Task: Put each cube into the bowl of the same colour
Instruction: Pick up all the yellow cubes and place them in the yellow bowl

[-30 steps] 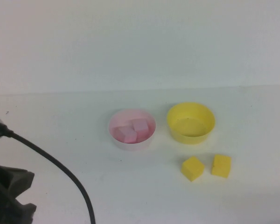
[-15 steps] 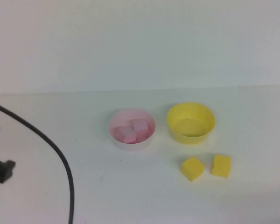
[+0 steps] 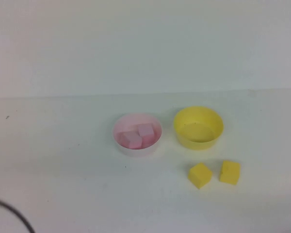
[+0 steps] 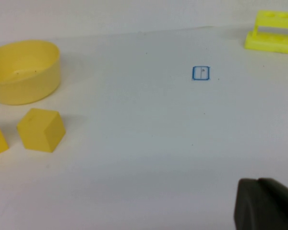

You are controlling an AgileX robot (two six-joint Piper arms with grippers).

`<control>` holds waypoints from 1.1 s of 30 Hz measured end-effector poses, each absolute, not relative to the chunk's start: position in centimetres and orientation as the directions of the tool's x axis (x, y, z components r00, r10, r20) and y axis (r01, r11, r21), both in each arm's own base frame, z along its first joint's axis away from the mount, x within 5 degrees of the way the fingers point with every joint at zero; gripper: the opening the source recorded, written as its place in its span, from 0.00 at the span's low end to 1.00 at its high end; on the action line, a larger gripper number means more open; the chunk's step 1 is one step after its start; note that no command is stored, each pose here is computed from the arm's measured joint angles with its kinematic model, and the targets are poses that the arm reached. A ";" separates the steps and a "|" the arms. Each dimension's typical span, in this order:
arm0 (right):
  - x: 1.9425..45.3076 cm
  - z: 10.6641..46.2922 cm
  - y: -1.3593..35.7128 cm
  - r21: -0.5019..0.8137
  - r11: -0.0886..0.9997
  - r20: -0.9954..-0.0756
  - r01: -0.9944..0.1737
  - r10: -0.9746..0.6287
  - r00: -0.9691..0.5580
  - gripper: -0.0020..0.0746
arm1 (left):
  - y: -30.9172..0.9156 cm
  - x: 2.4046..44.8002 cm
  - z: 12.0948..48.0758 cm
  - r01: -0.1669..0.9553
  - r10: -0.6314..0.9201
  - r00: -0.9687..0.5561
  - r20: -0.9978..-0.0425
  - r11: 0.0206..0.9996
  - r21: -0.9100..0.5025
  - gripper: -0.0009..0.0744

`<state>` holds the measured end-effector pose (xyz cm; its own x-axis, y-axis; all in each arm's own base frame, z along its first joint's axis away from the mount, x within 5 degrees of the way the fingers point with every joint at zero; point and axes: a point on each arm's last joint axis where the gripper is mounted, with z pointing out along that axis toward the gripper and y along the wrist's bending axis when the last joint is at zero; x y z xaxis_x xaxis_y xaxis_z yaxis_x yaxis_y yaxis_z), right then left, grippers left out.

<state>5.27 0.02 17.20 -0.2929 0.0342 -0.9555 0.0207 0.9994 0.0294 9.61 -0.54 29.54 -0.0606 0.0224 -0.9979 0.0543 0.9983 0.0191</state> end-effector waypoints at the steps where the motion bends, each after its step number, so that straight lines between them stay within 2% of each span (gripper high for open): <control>1: 5.3 17.2 0.0 0.029 0.999 -0.956 0.021 0.034 -0.293 0.02 | -0.3 9.0 28.2 0.032 0.000 -0.071 -0.997 0.999 -0.002 0.01; 7: 5.3 17.2 0.0 0.029 0.999 -0.956 0.021 0.034 -0.293 0.02 | 0.6 6.3 22.0 -0.067 -0.048 -0.044 -0.998 0.997 -0.045 0.01; 11: 5.3 17.2 0.0 0.029 0.999 -0.956 0.021 0.034 -0.293 0.02 | 0.7 5.5 19.3 -0.089 -0.142 0.004 -0.990 0.986 -0.142 0.01; 15: 5.3 17.2 0.0 0.029 0.999 -0.956 0.021 0.034 -0.293 0.02 | 0.8 5.9 18.8 -0.113 -0.155 -0.076 -0.985 0.983 -0.146 0.01; 24: 5.3 17.2 0.0 0.029 0.999 -0.956 0.021 0.034 -0.293 0.02 | 1.1 5.8 18.3 -0.138 -0.118 -0.135 -0.984 0.985 -0.099 0.01; 30: 5.3 17.2 0.0 0.031 0.999 -0.955 0.021 0.035 -0.293 0.02 | 0.6 5.5 17.0 -0.058 -0.009 -0.282 -0.959 0.998 0.008 0.01; 33: 5.3 17.2 0.0 0.031 0.999 -0.955 0.021 0.035 -0.293 0.02 | 0.5 5.5 17.1 -0.017 0.085 -0.277 -0.957 0.996 0.093 0.01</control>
<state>5.27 0.02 17.20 -0.2929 0.0355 -0.9555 0.0206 0.9993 0.0308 5.52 0.45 17.08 -0.2774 0.0846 -0.9570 -0.0171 0.9955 0.0930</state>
